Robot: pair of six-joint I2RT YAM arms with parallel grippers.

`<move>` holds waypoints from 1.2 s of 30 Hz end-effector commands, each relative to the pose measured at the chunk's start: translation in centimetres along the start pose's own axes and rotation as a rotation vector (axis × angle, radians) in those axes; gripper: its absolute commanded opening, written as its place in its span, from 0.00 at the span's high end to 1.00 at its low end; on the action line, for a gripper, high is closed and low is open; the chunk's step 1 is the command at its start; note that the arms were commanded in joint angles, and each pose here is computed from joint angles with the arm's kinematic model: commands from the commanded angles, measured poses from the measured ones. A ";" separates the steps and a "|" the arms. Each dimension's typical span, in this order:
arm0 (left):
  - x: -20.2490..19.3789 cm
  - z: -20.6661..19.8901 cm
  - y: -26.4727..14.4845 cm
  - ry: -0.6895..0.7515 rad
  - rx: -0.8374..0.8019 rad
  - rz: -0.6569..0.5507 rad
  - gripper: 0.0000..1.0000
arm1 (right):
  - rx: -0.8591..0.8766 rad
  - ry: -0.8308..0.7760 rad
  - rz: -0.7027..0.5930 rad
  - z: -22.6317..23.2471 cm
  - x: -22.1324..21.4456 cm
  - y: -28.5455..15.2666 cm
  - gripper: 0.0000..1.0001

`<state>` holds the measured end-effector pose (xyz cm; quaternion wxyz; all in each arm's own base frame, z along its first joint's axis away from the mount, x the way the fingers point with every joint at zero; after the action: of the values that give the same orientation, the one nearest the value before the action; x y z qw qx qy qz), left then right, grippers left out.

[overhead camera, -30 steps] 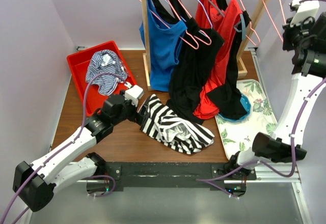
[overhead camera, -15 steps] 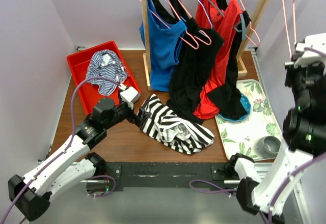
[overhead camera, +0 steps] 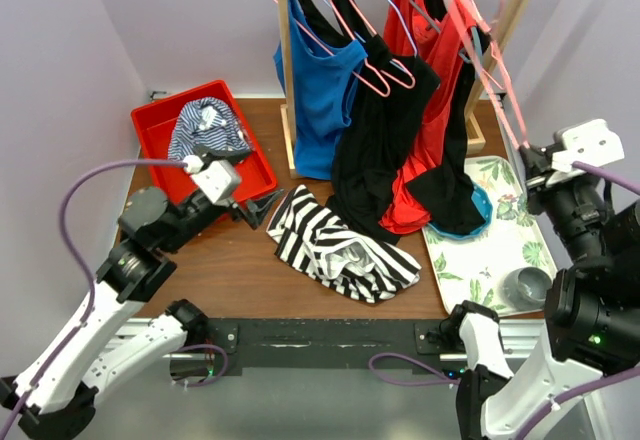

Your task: Place the tank top on the hanger

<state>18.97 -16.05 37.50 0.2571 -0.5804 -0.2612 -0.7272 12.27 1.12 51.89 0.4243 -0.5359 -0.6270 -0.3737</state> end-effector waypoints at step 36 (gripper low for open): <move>-6.6 -6.4 3.6 0.016 -0.555 0.118 0.13 | 1.292 0.152 0.204 17.0 -18.6 2.3 1.00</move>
<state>19.17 -21.88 30.85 0.1703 -0.6093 -0.0462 -0.7730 15.22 9.92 28.83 0.7186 -0.2453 -0.6473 0.0664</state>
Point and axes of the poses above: each gripper's point midway between its finger pads, its own y axis out along the fingers, its own z axis along the line the jaws close on, x = y × z, the point moved 4 cm from there along -y, back along the fingers
